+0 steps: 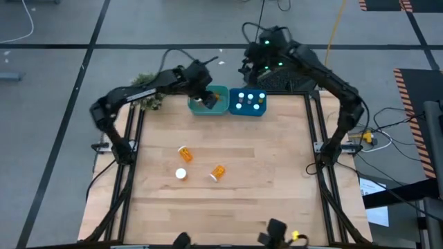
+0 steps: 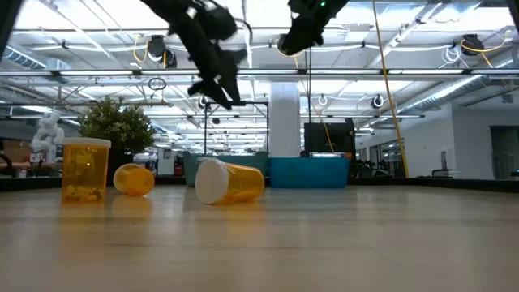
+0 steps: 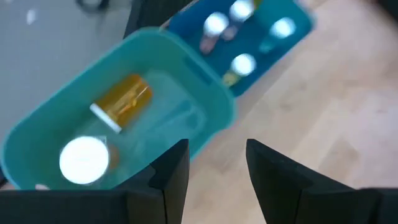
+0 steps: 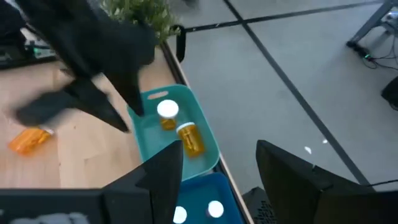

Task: Pick and place medicine bottles into bin by pill shape (circle, oval)
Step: Put the large orange capsule bottle into the green bin

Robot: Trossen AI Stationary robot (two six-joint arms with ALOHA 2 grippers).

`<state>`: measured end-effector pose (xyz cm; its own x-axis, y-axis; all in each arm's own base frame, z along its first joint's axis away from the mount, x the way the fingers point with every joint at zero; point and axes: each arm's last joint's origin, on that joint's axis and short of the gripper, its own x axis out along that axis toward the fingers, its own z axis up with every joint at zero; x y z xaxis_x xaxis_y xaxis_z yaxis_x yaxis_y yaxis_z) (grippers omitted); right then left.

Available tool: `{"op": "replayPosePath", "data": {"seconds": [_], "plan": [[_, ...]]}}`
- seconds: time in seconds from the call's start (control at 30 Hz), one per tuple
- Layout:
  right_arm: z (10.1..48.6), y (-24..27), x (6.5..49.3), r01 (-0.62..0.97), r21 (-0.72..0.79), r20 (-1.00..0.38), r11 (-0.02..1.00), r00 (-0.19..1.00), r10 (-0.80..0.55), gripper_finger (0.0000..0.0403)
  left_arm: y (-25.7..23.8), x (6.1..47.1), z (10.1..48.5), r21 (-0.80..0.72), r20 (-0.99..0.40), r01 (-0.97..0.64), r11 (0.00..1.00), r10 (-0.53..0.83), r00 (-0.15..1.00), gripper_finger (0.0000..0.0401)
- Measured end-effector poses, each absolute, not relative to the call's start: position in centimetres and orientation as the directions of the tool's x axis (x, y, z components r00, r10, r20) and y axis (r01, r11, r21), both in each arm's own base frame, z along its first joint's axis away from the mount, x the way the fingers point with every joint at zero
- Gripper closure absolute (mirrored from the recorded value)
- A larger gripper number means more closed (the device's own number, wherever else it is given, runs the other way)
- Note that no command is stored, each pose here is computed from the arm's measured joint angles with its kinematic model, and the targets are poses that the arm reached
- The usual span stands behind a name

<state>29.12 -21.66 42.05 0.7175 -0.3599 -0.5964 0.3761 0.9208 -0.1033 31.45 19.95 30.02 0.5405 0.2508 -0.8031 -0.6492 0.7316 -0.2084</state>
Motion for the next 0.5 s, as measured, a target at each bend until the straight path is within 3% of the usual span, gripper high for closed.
{"op": "replayPosePath", "data": {"seconds": [0.2,0.33,0.5], "plan": [[42.6,-21.6,28.1,0.406,-0.077,-0.597,0.910,0.712,-0.368,0.0207,23.6,34.7,26.7,-0.253,-0.889,-0.795,0.552,0.192,0.416,0.0240],[42.9,-21.3,27.8,0.410,-0.060,-0.598,0.910,0.715,-0.362,0.0207,24.9,36.4,25.5,-0.261,-0.895,-0.814,0.520,0.186,0.406,0.0239],[42.5,-21.3,27.8,0.407,-0.057,-0.621,0.912,0.701,-0.351,0.0207,25.4,37.1,24.1,-0.263,-0.913,-0.854,0.449,0.171,0.371,0.0197]]}}
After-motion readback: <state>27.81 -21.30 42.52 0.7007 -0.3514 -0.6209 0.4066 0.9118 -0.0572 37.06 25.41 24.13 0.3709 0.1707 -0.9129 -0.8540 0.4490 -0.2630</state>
